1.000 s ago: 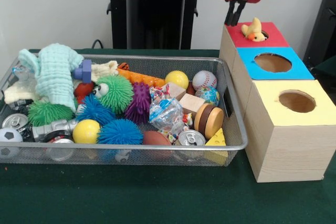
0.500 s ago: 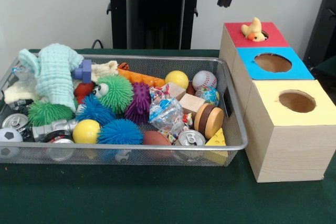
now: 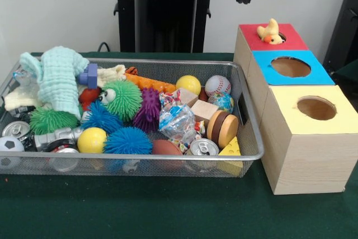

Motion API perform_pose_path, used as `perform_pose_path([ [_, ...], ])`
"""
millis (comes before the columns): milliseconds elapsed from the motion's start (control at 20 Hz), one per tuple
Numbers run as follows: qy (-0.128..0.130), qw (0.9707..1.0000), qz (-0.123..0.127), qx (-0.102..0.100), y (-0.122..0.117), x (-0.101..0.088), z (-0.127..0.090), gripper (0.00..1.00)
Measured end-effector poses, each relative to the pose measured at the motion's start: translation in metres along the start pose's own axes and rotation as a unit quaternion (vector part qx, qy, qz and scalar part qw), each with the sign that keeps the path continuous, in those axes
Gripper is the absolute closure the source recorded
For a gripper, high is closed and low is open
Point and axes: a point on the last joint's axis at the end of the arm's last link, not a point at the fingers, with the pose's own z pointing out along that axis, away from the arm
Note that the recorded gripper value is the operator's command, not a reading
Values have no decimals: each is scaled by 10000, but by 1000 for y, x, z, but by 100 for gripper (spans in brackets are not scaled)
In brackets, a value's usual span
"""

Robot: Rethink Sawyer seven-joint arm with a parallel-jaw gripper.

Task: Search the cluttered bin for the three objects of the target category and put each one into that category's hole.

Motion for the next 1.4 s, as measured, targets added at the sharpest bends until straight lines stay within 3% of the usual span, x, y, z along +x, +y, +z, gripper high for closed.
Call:
perform_pose_path([
  [350,-98,9999,16,-52,-1,-10,-2,100],
  [850,-462,9988,-50,-158,8,-30,1,100],
  [1400,-574,9980,-154,-210,18,-41,-4,100],
])
